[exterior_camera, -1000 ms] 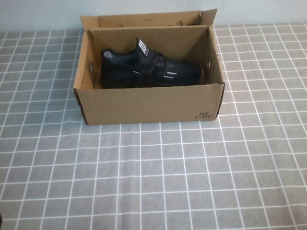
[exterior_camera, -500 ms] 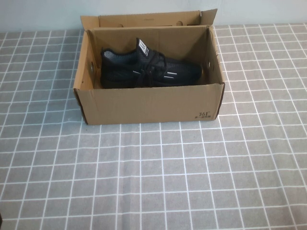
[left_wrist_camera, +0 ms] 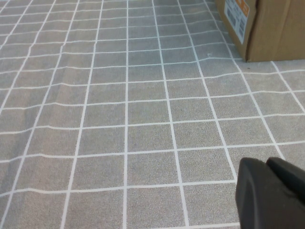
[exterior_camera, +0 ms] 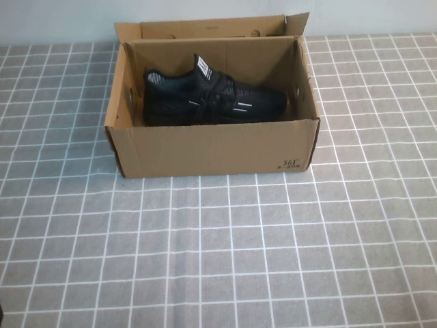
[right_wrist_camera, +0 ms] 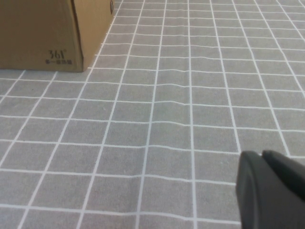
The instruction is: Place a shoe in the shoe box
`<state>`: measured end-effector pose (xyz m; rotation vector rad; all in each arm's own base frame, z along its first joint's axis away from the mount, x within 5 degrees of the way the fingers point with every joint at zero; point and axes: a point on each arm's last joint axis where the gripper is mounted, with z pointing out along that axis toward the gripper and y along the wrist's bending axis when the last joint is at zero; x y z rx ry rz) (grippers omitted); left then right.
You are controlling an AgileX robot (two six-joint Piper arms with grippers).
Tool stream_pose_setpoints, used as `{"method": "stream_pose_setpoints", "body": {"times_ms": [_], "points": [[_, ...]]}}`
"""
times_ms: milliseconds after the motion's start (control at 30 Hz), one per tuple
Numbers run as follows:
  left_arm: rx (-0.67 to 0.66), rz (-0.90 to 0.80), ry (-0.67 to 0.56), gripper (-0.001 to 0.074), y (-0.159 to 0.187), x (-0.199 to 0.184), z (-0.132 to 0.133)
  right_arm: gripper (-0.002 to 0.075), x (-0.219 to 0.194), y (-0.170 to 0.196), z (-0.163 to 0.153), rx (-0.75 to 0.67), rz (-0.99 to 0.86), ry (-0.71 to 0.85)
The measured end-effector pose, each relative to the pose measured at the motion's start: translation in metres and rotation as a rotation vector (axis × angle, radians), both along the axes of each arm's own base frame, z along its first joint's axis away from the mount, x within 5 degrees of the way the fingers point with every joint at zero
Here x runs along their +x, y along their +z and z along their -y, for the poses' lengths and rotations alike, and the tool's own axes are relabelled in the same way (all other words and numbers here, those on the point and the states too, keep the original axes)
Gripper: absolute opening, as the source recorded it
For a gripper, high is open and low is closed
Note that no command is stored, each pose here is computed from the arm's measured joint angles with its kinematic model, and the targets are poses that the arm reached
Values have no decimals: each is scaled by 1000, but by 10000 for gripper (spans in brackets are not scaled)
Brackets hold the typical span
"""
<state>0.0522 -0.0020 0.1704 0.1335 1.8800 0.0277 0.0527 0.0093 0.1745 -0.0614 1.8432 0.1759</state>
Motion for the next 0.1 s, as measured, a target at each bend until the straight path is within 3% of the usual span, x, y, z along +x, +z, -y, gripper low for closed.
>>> {"method": "stream_pose_setpoints", "body": {"times_ms": [100], "points": [[0,0,0,-1,0,0,0,-16,0,0,0,0,0,0]]}}
